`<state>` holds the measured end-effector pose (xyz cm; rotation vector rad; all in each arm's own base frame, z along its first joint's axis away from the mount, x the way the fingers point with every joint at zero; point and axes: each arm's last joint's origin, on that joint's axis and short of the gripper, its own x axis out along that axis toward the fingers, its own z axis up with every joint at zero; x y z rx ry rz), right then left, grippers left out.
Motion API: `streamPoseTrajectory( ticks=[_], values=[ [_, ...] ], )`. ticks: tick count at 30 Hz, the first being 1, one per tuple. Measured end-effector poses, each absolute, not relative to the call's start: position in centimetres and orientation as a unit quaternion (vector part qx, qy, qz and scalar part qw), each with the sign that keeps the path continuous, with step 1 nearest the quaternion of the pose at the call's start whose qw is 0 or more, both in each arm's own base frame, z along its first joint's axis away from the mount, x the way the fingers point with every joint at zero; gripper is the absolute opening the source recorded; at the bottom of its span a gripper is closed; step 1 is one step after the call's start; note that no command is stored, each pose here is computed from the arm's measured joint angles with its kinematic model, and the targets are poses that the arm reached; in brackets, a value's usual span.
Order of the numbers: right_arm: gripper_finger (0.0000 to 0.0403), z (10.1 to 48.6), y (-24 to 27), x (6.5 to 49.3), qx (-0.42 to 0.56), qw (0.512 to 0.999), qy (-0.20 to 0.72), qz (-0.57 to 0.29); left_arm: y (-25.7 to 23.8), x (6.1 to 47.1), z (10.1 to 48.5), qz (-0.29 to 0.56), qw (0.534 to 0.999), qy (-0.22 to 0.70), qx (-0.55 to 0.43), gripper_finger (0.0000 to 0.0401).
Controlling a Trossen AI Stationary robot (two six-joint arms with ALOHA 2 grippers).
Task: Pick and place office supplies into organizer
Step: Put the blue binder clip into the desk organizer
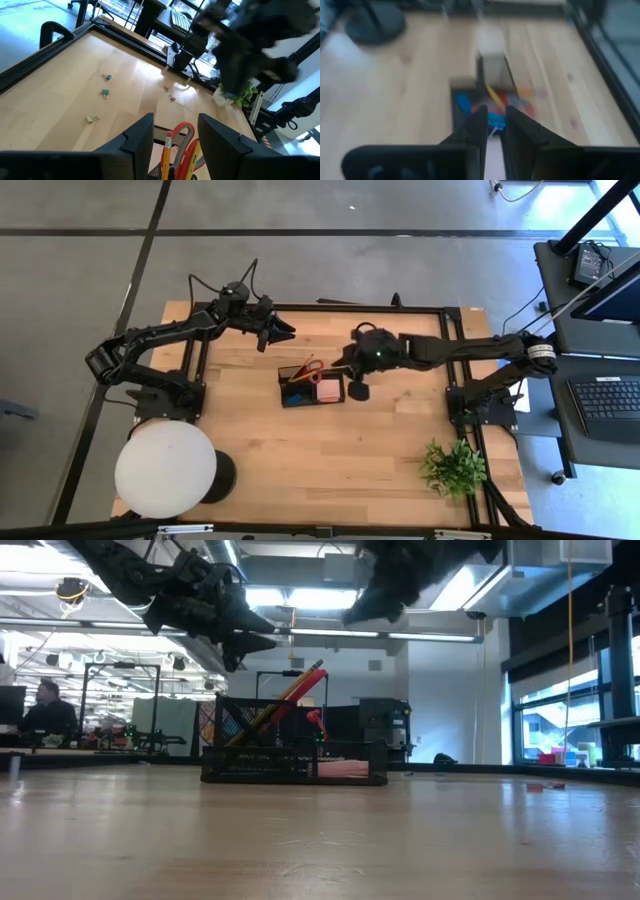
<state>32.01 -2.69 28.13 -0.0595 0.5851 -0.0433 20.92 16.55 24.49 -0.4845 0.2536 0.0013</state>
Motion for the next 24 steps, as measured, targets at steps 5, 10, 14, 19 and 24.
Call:
streamPoseTrajectory(
  ticks=[5, 10, 14, 19, 24],
  values=[
    [0.0059, 27.2, -0.7, 34.0, -0.076, 0.967, 0.245, 0.008, 16.6, 20.9, 24.5, 0.001, 0.963, 0.125, -0.239, 0.0147],
    [0.0059, 25.6, -0.2, 35.8, -0.096, 0.969, 0.228, 0.000, 16.5, 20.9, 24.5, -0.001, 0.965, 0.125, -0.229, 0.0147],
    [0.0059, 24.0, -0.2, 37.2, -0.095, 0.972, 0.215, -0.003, 16.5, 20.9, 24.5, -0.001, 0.965, 0.126, -0.228, 0.0147],
    [0.0063, 21.5, 1.0, 38.7, -0.088, 0.973, 0.215, 0.011, 16.5, 20.9, 24.4, -0.001, 0.965, 0.129, -0.230, 0.0147],
    [0.0063, 19.4, 2.7, 39.7, -0.093, 0.973, 0.209, 0.031, 16.5, 20.9, 24.3, 0.000, 0.963, 0.134, -0.235, 0.0147]
  ],
)
